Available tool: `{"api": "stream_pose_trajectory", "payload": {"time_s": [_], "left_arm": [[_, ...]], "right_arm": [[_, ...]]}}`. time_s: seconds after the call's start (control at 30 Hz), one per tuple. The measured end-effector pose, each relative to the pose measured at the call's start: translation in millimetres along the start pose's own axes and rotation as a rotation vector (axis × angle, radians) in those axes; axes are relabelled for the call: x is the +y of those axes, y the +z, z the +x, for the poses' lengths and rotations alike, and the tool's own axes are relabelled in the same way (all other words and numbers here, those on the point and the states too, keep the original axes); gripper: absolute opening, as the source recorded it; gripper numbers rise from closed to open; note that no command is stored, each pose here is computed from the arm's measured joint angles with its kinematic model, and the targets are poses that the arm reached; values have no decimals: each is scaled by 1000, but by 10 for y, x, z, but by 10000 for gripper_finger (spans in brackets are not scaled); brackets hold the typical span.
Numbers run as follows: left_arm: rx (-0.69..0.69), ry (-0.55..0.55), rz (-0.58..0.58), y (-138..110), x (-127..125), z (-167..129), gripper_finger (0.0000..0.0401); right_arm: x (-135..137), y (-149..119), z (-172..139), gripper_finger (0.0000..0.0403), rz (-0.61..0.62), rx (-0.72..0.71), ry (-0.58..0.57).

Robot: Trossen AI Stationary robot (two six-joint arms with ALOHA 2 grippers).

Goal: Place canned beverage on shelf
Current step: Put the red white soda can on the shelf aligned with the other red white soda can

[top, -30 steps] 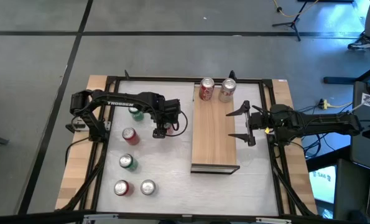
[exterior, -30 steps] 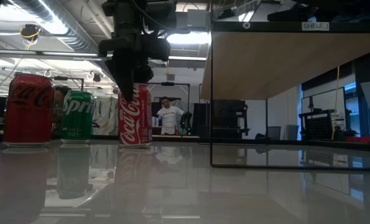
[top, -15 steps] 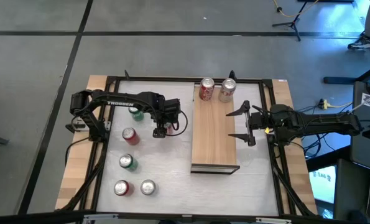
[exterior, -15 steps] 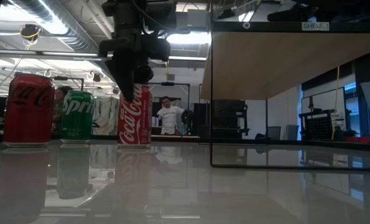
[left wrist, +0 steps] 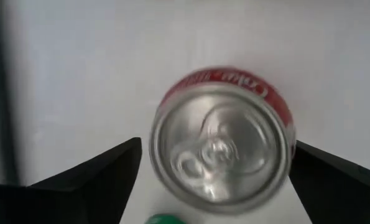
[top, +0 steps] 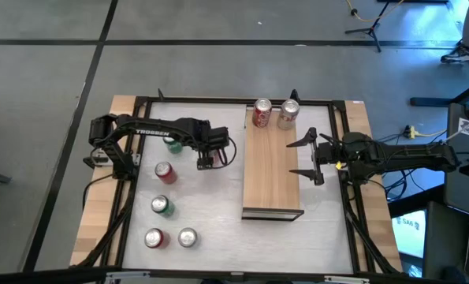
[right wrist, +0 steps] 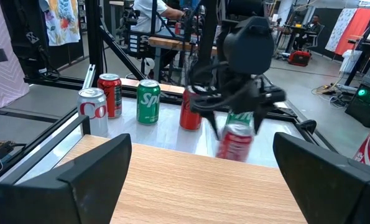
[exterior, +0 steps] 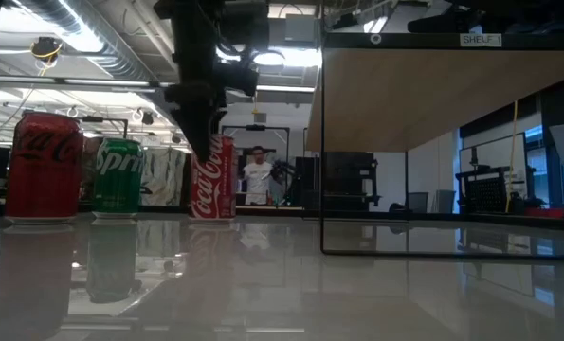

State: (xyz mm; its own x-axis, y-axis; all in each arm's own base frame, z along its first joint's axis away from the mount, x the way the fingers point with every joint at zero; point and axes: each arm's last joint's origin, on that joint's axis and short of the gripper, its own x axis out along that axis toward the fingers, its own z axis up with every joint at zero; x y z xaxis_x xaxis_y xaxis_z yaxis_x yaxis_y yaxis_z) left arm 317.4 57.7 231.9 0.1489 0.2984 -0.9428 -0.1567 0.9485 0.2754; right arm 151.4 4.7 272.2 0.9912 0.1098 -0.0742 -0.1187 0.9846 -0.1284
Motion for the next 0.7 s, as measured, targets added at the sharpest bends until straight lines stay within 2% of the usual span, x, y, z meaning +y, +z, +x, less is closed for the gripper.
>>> {"api": "stream_pose_trajectory", "payload": {"time_s": [0.57,0.7], "left_arm": [[1,-4,-12,-1,0,0,381],[-11,4,-15,-22,23,-79,380]], "right_arm": [[2,-14,0,386,1,14,3],[2,-15,0,386,2,15,3]]}}
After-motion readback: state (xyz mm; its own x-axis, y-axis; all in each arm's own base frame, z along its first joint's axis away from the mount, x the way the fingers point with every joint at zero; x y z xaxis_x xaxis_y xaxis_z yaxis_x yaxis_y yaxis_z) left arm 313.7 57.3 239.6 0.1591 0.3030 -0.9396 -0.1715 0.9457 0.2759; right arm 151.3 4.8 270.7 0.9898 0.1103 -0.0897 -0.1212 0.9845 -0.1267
